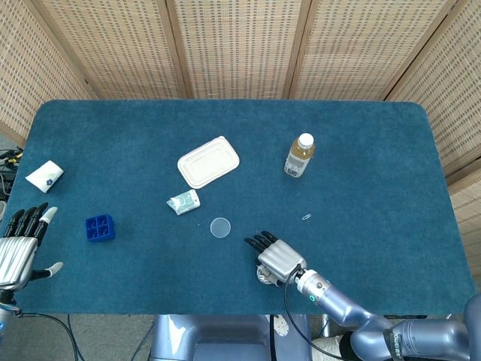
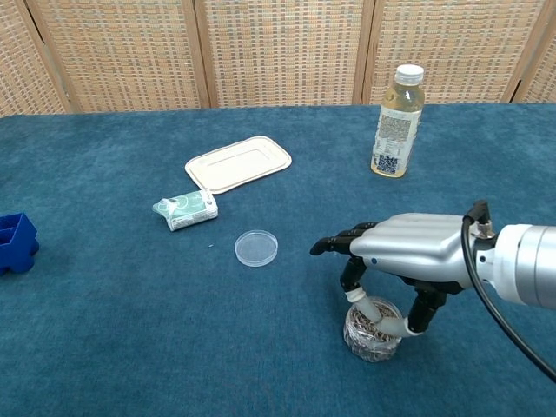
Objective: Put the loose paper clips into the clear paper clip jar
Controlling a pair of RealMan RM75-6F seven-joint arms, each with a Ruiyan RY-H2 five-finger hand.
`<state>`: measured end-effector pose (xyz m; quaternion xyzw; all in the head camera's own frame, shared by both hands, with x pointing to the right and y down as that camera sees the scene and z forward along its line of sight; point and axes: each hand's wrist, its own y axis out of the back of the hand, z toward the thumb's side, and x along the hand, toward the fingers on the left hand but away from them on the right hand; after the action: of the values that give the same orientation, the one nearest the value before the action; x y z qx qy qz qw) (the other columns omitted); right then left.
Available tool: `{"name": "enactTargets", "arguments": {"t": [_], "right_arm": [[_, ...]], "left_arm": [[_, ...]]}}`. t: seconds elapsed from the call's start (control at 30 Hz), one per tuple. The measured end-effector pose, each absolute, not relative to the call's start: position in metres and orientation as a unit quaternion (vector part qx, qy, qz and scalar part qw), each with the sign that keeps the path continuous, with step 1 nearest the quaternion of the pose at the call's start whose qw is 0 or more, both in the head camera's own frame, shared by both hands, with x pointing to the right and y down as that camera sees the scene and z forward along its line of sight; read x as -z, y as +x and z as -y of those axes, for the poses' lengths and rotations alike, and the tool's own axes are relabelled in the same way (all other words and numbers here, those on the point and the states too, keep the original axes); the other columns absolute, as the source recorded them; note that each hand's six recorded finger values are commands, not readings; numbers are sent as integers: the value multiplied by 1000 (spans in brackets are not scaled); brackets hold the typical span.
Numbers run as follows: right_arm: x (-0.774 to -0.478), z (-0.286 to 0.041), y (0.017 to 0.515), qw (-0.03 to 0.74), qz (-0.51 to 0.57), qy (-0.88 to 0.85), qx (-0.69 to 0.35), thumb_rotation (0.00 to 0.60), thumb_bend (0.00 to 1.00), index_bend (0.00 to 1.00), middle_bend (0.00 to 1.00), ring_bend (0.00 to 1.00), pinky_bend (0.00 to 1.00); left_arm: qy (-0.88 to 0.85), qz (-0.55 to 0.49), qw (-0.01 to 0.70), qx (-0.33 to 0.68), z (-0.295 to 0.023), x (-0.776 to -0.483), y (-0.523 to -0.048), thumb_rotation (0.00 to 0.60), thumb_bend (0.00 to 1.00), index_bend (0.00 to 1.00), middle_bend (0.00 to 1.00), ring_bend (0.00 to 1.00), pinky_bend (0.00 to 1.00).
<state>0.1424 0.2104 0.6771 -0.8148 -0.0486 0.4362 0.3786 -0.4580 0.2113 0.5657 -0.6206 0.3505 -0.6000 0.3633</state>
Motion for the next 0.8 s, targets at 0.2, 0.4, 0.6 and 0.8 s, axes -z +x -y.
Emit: {"name": "enactTargets", "arguments": {"t": [0.2, 0.4, 0.6, 0.8], "right_arm": [[-677, -210, 142, 378, 52, -816, -434, 600, 293, 532, 20, 0, 0], [-674, -208, 143, 378, 61, -816, -433, 600, 293, 531, 20, 0, 0], [-663, -199, 148, 380, 80, -815, -430, 600, 293, 531, 20, 0, 0], [-634, -175, 177, 411, 132, -791, -433, 600, 292, 469, 21, 0, 0]], "left_arm": [[-620, -350, 364, 601, -211, -566, -458, 600, 0, 0, 0, 0, 0], [-620, -350, 363, 601, -212, -566, -458, 600, 0, 0, 0, 0, 0], [-621, -351, 364, 599, -211, -565, -457, 600, 0, 0, 0, 0, 0], [-620, -355, 369, 594, -211, -561, -457, 600, 0, 0, 0, 0, 0]]}}
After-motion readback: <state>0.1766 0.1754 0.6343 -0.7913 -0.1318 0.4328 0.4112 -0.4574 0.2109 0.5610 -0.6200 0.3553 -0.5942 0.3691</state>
